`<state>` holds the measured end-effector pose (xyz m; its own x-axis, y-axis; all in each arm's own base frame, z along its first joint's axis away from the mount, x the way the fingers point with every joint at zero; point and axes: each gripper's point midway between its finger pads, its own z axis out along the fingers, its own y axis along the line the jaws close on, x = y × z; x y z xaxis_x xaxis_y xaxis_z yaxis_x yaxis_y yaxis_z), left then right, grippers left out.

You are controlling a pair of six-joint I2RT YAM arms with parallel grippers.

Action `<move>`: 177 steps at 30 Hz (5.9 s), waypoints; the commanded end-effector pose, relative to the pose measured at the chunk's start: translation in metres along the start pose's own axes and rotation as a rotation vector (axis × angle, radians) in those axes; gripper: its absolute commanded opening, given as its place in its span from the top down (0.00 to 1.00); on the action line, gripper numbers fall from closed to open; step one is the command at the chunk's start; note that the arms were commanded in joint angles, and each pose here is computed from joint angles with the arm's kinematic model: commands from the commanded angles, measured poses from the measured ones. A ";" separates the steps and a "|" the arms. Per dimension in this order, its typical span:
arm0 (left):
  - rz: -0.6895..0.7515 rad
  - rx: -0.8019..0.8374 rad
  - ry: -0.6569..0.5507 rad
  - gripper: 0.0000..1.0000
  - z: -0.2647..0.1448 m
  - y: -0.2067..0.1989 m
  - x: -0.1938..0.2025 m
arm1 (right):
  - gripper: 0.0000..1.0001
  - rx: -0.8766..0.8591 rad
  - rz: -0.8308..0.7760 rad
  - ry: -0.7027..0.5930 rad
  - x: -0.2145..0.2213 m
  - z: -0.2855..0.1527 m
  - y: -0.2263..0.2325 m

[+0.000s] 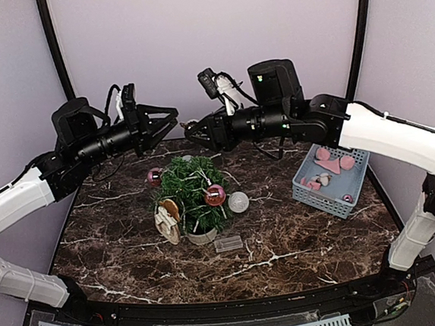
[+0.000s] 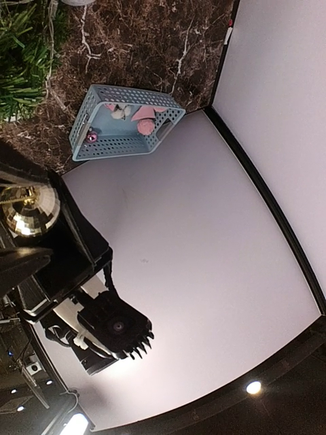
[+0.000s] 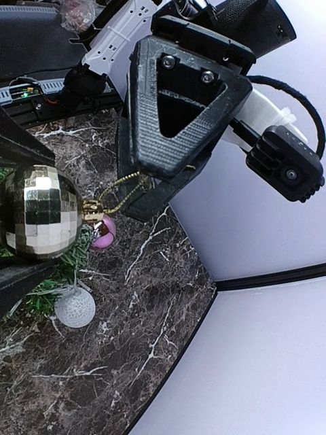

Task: Decorate the small christmas tree
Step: Pass from the right arm to the left, then pass from the left arm to the right, then hang the ornament bell on the branch.

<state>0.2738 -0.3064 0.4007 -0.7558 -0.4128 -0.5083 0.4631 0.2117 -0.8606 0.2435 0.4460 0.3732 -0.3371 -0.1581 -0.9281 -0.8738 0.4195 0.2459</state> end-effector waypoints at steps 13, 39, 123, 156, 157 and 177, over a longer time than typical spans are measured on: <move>0.053 -0.041 -0.002 0.96 -0.008 0.003 0.002 | 0.56 -0.006 -0.020 -0.071 -0.019 -0.014 0.008; 0.356 0.063 0.345 1.00 -0.013 -0.037 0.040 | 0.48 -0.298 -0.009 -0.141 -0.025 -0.068 0.041; 0.382 0.152 0.405 0.99 -0.022 -0.049 0.062 | 1.00 -0.463 -0.024 -0.286 -0.028 -0.043 0.070; 0.593 0.131 0.310 0.65 -0.030 -0.028 0.067 | 1.00 -0.535 0.011 -0.257 -0.016 -0.055 0.071; 0.601 0.144 0.322 0.65 -0.030 -0.030 0.070 | 1.00 -0.544 0.008 -0.246 -0.014 -0.056 0.073; 0.618 0.324 0.531 0.74 -0.033 -0.057 0.136 | 1.00 -0.675 0.002 -0.159 0.000 -0.072 0.094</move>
<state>0.1360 -0.3446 0.3731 -0.4324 0.1720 -0.8851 0.8981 -0.0055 -0.4398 0.1456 0.4303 0.3934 -0.3597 -0.0444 -0.9320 -0.9128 -0.1900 0.3614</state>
